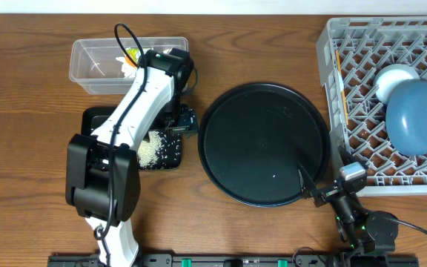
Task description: Sort waste into correct bins and load items into the dishwasher rack
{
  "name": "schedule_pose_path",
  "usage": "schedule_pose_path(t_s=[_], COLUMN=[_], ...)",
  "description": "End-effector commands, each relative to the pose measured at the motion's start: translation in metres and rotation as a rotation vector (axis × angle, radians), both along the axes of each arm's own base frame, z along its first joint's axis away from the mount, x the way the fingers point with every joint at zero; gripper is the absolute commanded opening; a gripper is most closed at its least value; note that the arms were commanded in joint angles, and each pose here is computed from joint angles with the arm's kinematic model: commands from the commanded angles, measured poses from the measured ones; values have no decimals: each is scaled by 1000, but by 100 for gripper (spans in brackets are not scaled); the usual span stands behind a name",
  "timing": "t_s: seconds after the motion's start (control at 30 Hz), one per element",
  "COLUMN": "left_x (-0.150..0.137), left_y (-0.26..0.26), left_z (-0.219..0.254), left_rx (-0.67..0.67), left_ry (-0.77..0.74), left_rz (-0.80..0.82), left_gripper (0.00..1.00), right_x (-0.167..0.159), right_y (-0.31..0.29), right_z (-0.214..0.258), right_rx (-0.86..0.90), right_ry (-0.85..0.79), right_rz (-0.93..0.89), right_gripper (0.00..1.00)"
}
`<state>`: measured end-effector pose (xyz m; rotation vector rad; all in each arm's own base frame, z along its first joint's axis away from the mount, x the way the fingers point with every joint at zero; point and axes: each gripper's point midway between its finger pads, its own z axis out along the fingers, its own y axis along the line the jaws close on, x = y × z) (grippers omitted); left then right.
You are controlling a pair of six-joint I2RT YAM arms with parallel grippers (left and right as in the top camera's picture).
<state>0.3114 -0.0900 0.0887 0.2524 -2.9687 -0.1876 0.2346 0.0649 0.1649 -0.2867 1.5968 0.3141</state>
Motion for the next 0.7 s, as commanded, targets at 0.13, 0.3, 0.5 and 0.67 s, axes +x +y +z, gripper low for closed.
schedule_pose_path(t_s=[0.13, 0.3, 0.5, 0.67], left_x=[27, 21, -16, -48], left_y=[-5, -16, -1, 20], left_z=[56, 88, 83, 81], left_rx=[-42, -119, -161, -170], left_ry=[-333, -553, -720, -893], left_rz=[-31, -116, -134, -122], left_gripper=[98, 98, 98, 98], right_x=[0, 0, 0, 0], right_y=[-1, -1, -1, -1], right_z=[0, 0, 0, 0], right_rx=[-16, -16, -16, -16], right_ry=[-7, -7, -7, -7], right_rz=[-3, -3, -3, -3], right_gripper=[99, 99, 99, 99])
